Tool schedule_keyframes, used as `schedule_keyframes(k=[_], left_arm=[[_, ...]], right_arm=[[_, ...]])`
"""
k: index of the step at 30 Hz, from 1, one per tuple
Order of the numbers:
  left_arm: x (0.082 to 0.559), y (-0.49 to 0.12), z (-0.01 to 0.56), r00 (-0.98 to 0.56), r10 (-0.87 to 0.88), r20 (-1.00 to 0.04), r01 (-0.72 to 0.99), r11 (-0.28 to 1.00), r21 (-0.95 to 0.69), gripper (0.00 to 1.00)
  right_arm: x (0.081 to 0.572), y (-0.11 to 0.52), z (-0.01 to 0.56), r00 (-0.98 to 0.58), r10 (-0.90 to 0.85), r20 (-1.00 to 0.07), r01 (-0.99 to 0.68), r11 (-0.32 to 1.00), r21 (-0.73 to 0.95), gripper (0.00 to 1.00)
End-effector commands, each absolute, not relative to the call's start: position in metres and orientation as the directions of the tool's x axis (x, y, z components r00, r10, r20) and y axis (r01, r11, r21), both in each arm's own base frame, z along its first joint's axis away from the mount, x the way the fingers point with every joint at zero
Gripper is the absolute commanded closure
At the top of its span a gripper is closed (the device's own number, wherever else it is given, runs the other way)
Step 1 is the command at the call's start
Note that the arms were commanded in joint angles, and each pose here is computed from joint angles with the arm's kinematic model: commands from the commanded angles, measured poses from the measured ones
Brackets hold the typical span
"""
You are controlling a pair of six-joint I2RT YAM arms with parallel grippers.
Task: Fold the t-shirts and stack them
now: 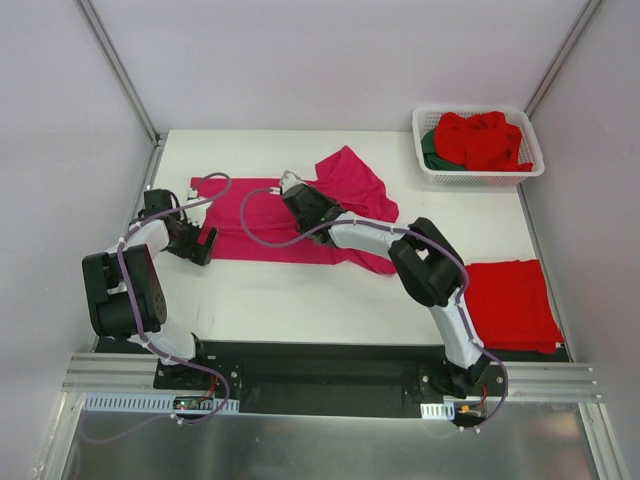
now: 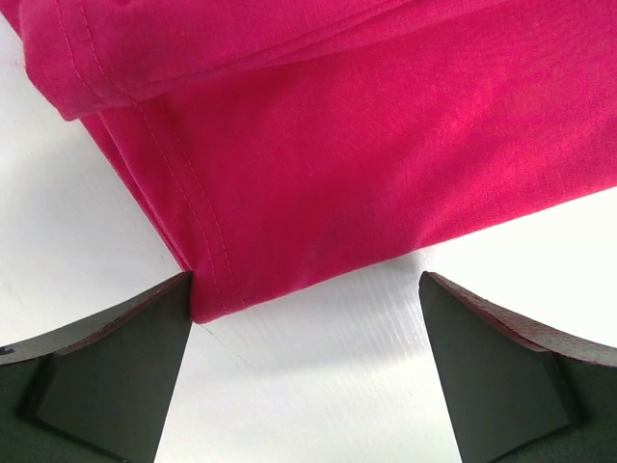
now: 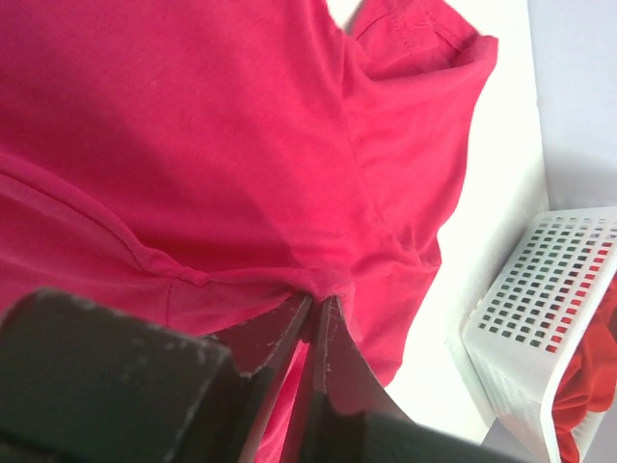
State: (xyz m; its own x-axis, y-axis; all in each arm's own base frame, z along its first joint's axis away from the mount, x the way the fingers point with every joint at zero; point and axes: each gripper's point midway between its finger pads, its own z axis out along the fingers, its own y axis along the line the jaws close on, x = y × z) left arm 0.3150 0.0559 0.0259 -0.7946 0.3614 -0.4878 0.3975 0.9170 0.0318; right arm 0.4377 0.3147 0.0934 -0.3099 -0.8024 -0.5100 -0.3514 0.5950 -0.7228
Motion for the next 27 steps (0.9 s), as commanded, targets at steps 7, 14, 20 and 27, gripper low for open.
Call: schedule_keyframes(k=[7,14,20,27], left_arm=[[0.316,0.055,0.034,-0.782,0.355,-0.513,0.396,0.918,0.033,0.01],[0.313,0.055,0.031,-0.784,0.358,-0.507,0.4,0.916,0.03,0.01],[0.312,0.054,0.03,-0.786,0.355,-0.506,0.398,0.917,0.024,0.01],[0.316,0.046,0.039,-0.773,0.328,-0.543,0.394,0.919,-0.006,0.01]], right_arm=[[0.449,0.324,0.123,-0.282,-0.78,-0.559,-0.27,0.623,-0.734,0.24],[0.438,0.287,0.143,-0.371,-0.684,-0.628,-0.192,0.718,-0.669,0.19],[0.4,0.254,0.127,-0.577,-0.441,-0.687,-0.298,0.897,-0.325,0.31],[0.355,0.22,0.138,-0.694,-0.214,-0.687,-0.276,0.961,-0.021,0.35]])
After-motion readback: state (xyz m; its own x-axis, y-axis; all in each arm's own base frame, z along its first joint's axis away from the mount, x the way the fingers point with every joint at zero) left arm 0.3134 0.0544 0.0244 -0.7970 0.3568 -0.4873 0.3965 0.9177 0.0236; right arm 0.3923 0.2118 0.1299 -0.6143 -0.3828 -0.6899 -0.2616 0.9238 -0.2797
